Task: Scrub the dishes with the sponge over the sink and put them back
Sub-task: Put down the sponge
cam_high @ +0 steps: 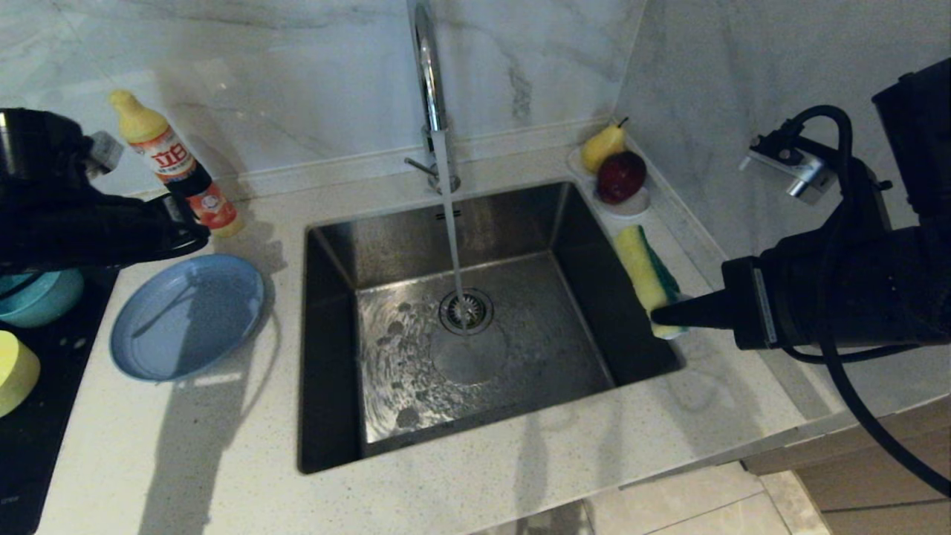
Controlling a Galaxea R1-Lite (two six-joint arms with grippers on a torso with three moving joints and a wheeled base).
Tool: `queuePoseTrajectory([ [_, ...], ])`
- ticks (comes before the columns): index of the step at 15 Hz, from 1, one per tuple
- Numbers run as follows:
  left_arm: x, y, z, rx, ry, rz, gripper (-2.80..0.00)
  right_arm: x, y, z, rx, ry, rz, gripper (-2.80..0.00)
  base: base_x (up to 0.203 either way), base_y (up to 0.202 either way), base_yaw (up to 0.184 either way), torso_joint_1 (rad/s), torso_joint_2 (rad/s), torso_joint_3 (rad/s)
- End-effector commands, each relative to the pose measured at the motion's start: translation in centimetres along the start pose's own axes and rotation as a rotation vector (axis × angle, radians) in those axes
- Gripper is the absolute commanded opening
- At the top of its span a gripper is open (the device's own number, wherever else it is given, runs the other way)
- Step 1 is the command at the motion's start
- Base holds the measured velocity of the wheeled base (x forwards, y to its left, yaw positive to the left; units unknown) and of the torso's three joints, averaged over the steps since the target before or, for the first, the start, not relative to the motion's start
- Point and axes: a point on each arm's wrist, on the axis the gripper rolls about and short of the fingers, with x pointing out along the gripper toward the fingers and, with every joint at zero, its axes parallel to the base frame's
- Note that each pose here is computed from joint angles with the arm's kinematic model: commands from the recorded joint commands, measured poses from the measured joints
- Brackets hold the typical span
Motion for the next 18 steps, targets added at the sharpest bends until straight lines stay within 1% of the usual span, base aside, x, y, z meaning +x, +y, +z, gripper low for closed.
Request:
queuePoseTrajectory([
  [1, 3.1, -4.8, -0.5, 0.053, -0.061, 0.013, -2.80, -0.1, 0.0, 0.0, 0.000, -0.001, 0.002, -2.80, 0.000, 0.000, 0.000, 0.000, 0.00, 0.000],
  [2, 3.1, -6.9, -0.7, 0.070, -0.085, -0.024, -2.80, 0.0, 0.0, 0.0, -0.001, 0.001, 0.001, -2.80, 0.000, 0.000, 0.000, 0.000, 0.00, 0.000],
  [3, 2.9, -9.2, -1.1, 0.085, -0.106, -0.080, -2.80, -0.1, 0.0, 0.0, -0.001, 0.000, 0.002, -2.80, 0.000, 0.000, 0.000, 0.000, 0.00, 0.000],
  [4, 2.0, -10.9, -1.0, 0.085, -0.134, -0.126, -2.80, -0.1, 0.1, 0.0, -0.001, -0.002, 0.002, -2.80, 0.000, 0.000, 0.000, 0.000, 0.00, 0.000],
  [5, 0.5, -11.6, -0.7, 0.084, -0.156, -0.155, -2.80, -0.2, 0.0, 0.1, -0.001, -0.005, 0.002, -2.80, 0.000, 0.000, 0.000, 0.000, 0.00, 0.000],
  [7, -3.8, -12.9, -0.4, 0.096, -0.191, -0.222, -2.80, 0.2, 0.0, 0.0, 0.001, 0.006, -0.002, -2.80, 0.000, 0.000, 0.000, 0.000, 0.00, 0.000],
  [8, -5.8, -13.0, 0.1, 0.100, -0.224, -0.226, -2.80, 0.2, 0.0, 0.0, 0.001, 0.008, -0.001, -2.80, 0.000, 0.000, 0.000, 0.000, 0.00, 0.000],
  [9, -8.2, -12.7, 0.7, 0.097, -0.272, -0.198, -2.80, 0.3, -0.1, -0.1, 0.002, 0.009, -0.005, -2.80, 0.000, 0.000, 0.000, 0.000, 0.00, 0.000],
  [10, -10.5, -12.0, 1.2, 0.086, -0.323, -0.126, -2.80, 0.3, -0.1, -0.1, 0.002, 0.011, -0.006, -2.80, 0.000, 0.000, 0.000, 0.000, 0.00, 0.000],
  [11, -12.2, -11.1, 1.0, 0.078, -0.349, -0.036, -2.80, 0.4, -0.1, -0.1, 0.003, 0.013, -0.006, -2.80, 0.000, 0.000, 0.000, 0.000, 0.00, 0.000],
  [12, -13.1, -10.3, 0.3, 0.081, -0.352, 0.052, -2.80, 0.2, -0.1, -0.2, 0.003, 0.012, -0.005, -2.80, 0.000, 0.000, 0.000, 0.000, 0.00, 0.000],
  [13, -14.9, -9.2, -0.7, 0.087, -0.355, 0.116, -2.80, 0.2, -0.1, -0.3, 0.004, 0.015, -0.005, -2.80, 0.000, 0.000, 0.000, 0.000, 0.00, 0.000],
  [14, -17.0, -8.0, -2.0, 0.090, -0.360, 0.169, -2.80, 0.3, -0.1, -0.3, 0.004, 0.017, -0.005, -2.80, 0.000, 0.000, 0.000, 0.000, 0.00, 0.000],
  [16, -20.8, -5.3, -5.9, 0.097, -0.353, 0.277, -2.80, 0.4, -0.2, -0.3, 0.005, 0.021, -0.008, -2.80, 0.000, 0.000, 0.000, 0.000, 0.00, 0.000],
  [18, -23.5, -2.8, -9.7, 0.094, -0.355, 0.390, -2.80, 0.5, -0.2, -0.4, 0.004, 0.026, -0.010, -2.80, 0.000, 0.000, 0.000, 0.000, 0.00, 0.000],
])
